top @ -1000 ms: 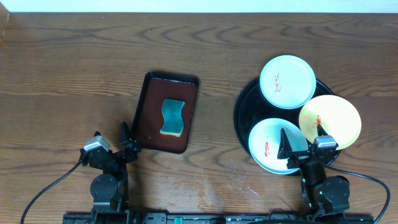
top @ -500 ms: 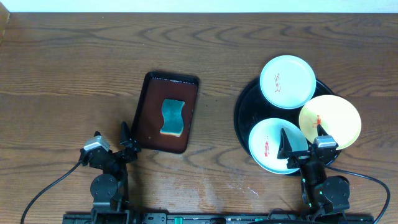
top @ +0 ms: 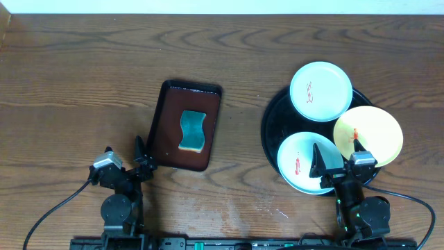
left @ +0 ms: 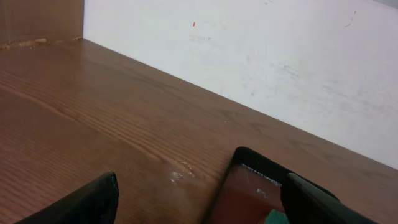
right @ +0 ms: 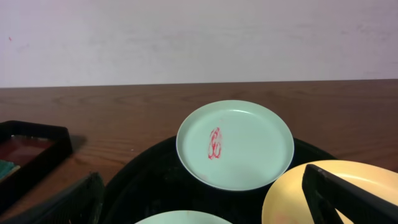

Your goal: Clean dirty plates on tray and stack at the side

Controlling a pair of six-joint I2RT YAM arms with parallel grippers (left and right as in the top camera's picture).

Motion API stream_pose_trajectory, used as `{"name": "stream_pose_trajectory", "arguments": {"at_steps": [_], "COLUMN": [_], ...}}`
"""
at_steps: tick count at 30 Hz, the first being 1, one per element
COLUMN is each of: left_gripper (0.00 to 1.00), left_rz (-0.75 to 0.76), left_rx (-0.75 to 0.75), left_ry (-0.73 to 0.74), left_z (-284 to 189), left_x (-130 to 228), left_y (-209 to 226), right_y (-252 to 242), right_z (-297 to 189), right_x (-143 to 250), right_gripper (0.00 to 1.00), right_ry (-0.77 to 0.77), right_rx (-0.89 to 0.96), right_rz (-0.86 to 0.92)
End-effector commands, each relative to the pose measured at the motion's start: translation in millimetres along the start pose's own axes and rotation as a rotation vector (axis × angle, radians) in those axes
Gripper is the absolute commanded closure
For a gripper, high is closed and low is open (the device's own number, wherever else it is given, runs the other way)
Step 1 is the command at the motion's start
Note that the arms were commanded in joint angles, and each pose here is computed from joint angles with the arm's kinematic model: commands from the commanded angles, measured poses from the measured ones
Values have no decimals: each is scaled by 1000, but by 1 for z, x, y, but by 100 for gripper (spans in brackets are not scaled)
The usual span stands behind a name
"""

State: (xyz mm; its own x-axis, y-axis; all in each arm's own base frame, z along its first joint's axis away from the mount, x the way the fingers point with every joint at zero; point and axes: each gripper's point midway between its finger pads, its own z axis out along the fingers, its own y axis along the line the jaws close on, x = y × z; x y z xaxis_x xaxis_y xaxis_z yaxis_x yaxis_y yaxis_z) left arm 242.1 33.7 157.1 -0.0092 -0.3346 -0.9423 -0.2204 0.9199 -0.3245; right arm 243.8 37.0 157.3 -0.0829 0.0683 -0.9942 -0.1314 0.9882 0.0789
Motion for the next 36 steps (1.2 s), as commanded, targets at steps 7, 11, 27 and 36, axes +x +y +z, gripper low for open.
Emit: {"name": "stream_pose_trajectory", "arguments": {"at_steps": [7, 11, 27, 36], "left_gripper": [16, 16, 16, 16], "left_rz": [29, 28, -27, 7], "left_rx": [-45, -41, 224, 162], "left_ry": [42, 38, 70, 601], "left_z": [1, 1, -11, 16], "left_x": [14, 13, -74, -56], "left_y": [10, 9, -68, -93], "right_y": [8, 9, 22, 50], "right_z": [0, 0, -11, 25], "right_x": [2, -3, -110, -116], "right_gripper": [1, 1, 1, 1], "right_ry": [10, -10, 89, 512], "right_rx": [-46, -53, -75, -212], "right_rz": [-27, 18, -111, -72]}}
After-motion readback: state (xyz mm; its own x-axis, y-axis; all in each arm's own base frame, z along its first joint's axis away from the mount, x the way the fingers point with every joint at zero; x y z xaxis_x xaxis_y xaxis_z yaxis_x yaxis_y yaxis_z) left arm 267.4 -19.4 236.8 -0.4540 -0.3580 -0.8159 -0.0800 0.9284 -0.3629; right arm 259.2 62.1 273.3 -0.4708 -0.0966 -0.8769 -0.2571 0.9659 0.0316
